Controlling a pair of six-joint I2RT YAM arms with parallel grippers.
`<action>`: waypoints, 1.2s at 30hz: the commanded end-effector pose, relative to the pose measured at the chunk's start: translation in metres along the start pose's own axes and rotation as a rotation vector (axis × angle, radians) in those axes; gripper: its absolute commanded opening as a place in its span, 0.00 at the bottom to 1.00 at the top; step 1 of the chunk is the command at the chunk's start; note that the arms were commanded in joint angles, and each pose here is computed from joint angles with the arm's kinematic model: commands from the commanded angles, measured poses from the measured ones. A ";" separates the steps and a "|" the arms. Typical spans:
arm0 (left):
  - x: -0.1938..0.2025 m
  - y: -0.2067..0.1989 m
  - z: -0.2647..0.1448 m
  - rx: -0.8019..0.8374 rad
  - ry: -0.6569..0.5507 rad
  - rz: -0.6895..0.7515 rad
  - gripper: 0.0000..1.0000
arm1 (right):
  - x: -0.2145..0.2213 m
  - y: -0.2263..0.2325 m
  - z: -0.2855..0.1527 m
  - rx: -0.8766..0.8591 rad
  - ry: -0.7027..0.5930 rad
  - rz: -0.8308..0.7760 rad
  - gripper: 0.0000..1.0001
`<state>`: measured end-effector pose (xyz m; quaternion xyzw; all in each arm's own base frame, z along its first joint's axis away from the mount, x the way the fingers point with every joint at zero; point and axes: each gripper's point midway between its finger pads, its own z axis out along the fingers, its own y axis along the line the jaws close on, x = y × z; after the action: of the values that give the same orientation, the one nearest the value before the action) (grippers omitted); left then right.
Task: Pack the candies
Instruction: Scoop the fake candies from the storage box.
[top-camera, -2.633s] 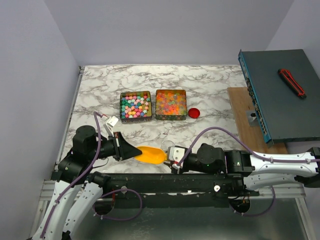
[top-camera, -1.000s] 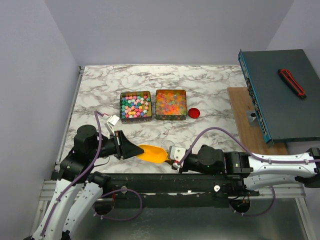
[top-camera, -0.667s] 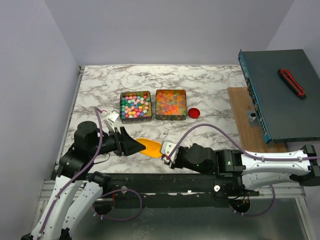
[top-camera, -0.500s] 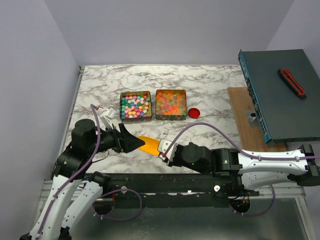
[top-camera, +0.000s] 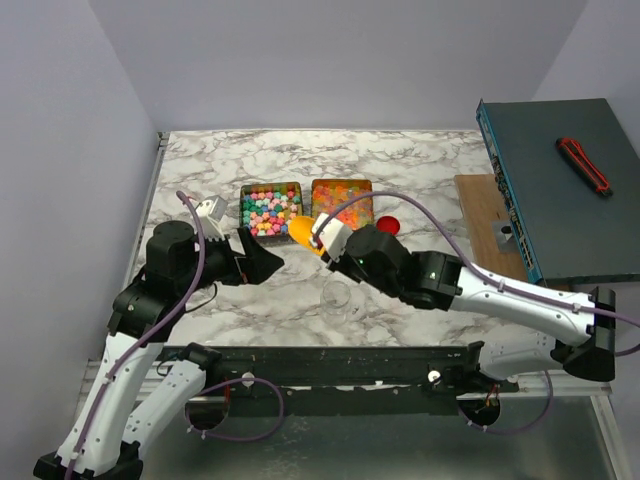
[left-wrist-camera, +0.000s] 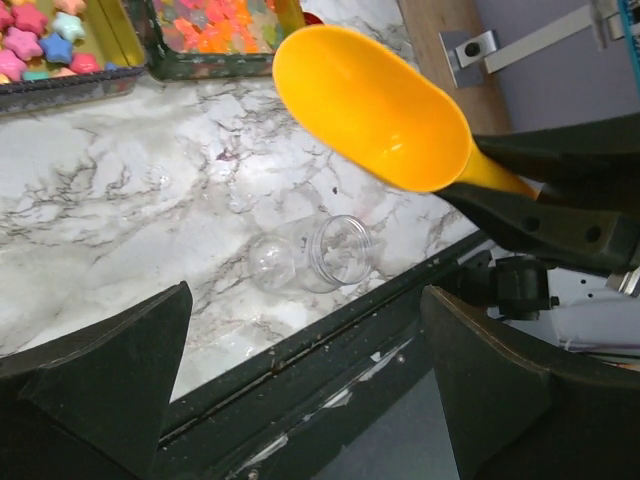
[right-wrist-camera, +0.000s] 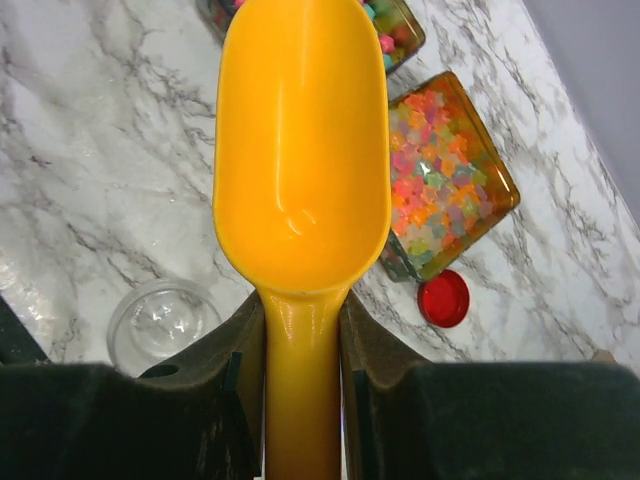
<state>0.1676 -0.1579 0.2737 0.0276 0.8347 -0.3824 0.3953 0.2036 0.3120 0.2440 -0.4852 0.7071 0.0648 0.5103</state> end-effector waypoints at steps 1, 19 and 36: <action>-0.015 0.012 -0.001 -0.079 -0.038 0.081 0.99 | 0.001 -0.026 0.004 0.014 0.084 0.018 0.01; -0.009 0.039 0.041 -0.104 0.051 0.153 0.99 | 0.061 -0.106 0.052 0.000 0.505 0.088 0.01; 0.006 0.052 0.058 -0.062 -0.002 0.159 0.99 | 0.104 -0.120 0.068 0.017 0.776 0.155 0.01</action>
<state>0.2170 -0.1584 0.2093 0.0771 0.8537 -0.3129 0.4091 0.3424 0.2360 0.1864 -0.4251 0.8697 -0.0686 0.2415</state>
